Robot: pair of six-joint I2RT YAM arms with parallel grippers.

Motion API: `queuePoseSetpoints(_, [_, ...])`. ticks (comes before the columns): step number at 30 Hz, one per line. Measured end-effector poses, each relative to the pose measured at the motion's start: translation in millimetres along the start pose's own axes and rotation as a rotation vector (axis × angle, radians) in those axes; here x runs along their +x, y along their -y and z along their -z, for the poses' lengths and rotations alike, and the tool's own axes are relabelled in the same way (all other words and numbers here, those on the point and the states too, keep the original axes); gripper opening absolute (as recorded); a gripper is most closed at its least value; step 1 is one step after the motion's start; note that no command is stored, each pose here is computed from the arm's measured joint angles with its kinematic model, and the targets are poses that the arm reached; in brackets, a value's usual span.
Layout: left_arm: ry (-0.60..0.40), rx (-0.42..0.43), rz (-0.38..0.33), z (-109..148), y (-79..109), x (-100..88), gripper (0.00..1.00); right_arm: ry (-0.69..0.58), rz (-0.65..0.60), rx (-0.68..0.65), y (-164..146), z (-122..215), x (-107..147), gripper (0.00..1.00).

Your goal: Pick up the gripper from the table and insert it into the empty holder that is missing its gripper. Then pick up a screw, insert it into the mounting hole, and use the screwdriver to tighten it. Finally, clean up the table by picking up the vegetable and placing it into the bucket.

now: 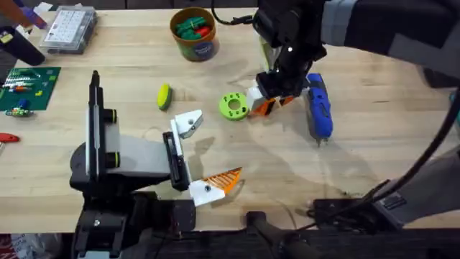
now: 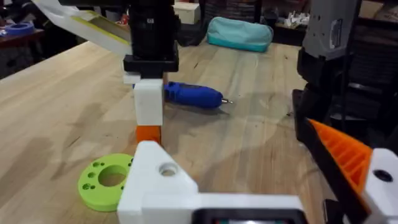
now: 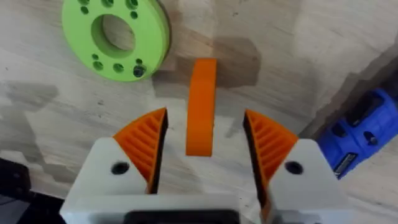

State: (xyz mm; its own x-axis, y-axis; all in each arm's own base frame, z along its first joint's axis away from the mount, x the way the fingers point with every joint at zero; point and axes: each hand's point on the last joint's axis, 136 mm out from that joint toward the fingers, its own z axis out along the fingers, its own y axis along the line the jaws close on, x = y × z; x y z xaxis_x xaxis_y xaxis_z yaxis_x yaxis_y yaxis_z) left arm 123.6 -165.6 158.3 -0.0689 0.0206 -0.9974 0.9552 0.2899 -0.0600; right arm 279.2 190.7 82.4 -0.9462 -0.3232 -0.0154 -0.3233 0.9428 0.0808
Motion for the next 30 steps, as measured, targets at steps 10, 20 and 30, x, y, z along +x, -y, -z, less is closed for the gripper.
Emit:
queuePoseSetpoints(10, [0.000,0.000,0.000,0.0,0.0,0.0,0.991,0.007,0.001,-0.002,-0.4,0.0,-1.7,0.012])
queuePoseSetpoints(20, [0.000,0.000,0.000,0.0,0.0,0.0,0.991,0.007,0.001,-0.002,-0.4,0.0,-1.7,0.007])
queuePoseSetpoints(30, [0.000,0.000,0.000,0.0,0.0,0.0,0.991,0.018,0.002,-0.004,-0.3,15.8,4.0,0.007])
